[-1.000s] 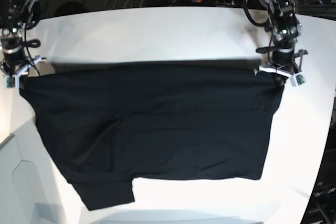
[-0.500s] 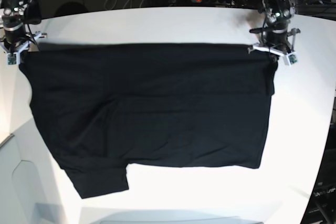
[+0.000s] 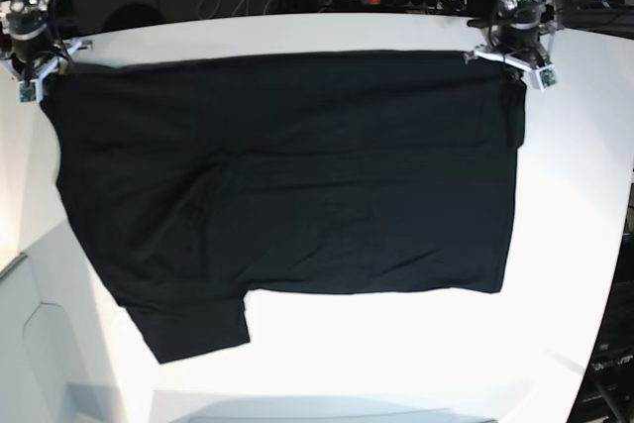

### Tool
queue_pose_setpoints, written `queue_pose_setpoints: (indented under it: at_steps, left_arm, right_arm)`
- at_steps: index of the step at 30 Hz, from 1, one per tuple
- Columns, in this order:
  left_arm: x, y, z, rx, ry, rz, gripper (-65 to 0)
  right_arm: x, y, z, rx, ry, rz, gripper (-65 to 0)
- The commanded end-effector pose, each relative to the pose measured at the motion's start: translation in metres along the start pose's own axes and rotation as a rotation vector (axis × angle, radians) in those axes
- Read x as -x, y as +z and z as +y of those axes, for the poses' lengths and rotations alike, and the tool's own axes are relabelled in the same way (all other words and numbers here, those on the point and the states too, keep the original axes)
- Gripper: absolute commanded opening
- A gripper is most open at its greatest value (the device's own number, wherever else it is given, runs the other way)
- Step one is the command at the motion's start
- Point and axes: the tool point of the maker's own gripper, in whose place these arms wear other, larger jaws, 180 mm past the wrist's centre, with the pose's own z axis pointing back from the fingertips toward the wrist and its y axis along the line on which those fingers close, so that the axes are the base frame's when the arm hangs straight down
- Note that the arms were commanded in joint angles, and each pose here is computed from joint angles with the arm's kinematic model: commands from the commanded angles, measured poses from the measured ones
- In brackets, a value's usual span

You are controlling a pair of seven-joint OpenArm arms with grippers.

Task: Fold the T-shirt properly
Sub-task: 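Release the edge and raise both grippers above the shirt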

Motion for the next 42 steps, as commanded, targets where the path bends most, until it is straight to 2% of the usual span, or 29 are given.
queue_pose_setpoints:
  at_steps: [1, 16, 20, 22, 25, 28, 31, 34, 42]
  left_arm:
    - [-0.002, 0.004, 0.006, -0.014, -0.015, -0.007, -64.9]
    - [0.008, 0.007, 0.009, -0.021, -0.019, 0.024, -64.5]
    - [0.018, 0.007, 0.009, -0.018, -0.019, 0.100, -64.4]
    - [0.014, 0.010, 0.006, -0.012, -0.023, 0.097, -64.3]
    - [-0.002, 0.016, 0.000, 0.002, -0.027, 0.055, -58.2]
    - [-0.014, 0.023, -0.005, 0.011, -0.037, 0.020, -44.7]
    - [-0.024, 0.029, -0.007, 0.013, -0.039, -0.009, -32.0]
    - [-0.024, 0.030, -0.008, 0.015, -0.043, -0.012, -28.3]
    - [-0.033, 0.037, -0.010, 0.019, -0.044, -0.039, -26.1]
  right_arm:
    - [-0.012, 0.002, -0.011, 0.028, 0.012, -0.040, -65.0]
    - [-0.004, 0.005, -0.008, 0.020, 0.018, -0.017, -65.0]
    - [-0.004, 0.005, -0.007, 0.016, 0.019, -0.017, -65.0]
    - [-0.004, 0.005, -0.007, 0.016, 0.020, -0.019, -64.0]
    - [-0.006, 0.005, -0.007, 0.015, 0.022, -0.023, -55.2]
    - [-0.008, 0.005, -0.004, 0.004, 0.026, -0.029, -44.4]
    - [-0.010, 0.005, 0.004, -0.052, 0.049, -0.035, -35.0]
    - [-0.023, 0.007, 0.002, -0.047, 0.061, -0.068, -30.2]
    - [-0.060, 0.017, -0.010, 0.023, 0.026, -0.173, -29.7]
